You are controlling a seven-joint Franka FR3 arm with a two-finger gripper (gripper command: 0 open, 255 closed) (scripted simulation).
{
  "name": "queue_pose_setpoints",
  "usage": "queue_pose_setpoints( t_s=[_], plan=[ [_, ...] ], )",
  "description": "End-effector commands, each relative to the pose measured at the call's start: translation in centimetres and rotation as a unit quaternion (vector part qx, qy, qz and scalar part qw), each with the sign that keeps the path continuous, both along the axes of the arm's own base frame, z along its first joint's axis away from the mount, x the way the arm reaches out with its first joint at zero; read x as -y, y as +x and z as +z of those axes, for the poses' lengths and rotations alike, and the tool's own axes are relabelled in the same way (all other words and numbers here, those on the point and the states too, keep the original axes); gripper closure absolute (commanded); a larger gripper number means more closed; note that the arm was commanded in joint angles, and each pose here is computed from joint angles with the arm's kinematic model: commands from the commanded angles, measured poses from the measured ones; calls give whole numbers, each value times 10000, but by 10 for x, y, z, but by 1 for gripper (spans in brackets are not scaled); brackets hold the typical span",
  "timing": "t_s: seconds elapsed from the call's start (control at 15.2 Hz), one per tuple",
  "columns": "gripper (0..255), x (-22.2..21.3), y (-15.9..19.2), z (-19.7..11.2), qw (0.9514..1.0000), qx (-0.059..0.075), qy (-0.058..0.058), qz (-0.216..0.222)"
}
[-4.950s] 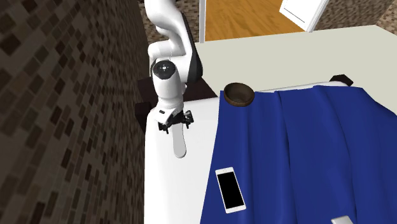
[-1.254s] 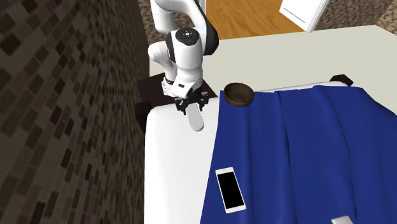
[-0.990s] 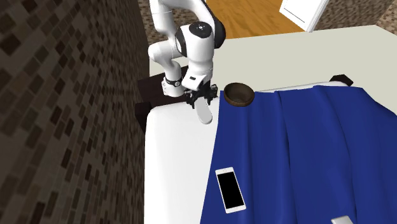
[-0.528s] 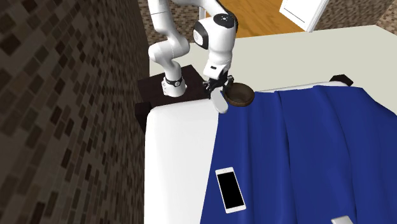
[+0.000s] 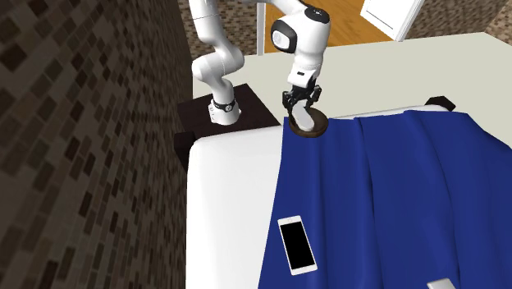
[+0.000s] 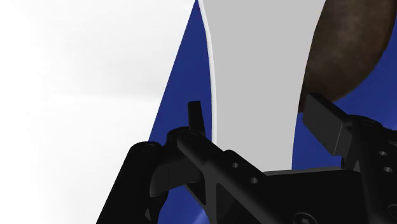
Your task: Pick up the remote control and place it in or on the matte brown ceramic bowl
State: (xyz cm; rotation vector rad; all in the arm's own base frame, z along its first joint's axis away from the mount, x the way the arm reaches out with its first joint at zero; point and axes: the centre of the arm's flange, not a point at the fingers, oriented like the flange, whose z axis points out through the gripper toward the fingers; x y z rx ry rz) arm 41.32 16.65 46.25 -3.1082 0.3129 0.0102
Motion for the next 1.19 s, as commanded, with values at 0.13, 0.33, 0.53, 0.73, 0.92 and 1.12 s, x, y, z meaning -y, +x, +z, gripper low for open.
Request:
queue_pose_setpoints(
  t_s=[0.13, 0.33, 0.53, 0.73, 0.92, 1.12],
  plan=[
    [255, -51, -9, 1, 10000, 1, 2, -9],
    [255, -81, -15, 1, 10000, 1, 2, -9],
    [255, -81, -15, -15, 10000, 1, 2, -9],
    [255, -81, -15, -30, 10000, 1, 2, -9],
    [255, -81, -15, -46, 10000, 1, 2, -9],
    [255, -81, -15, -62, 10000, 1, 2, -9]
  ],
)
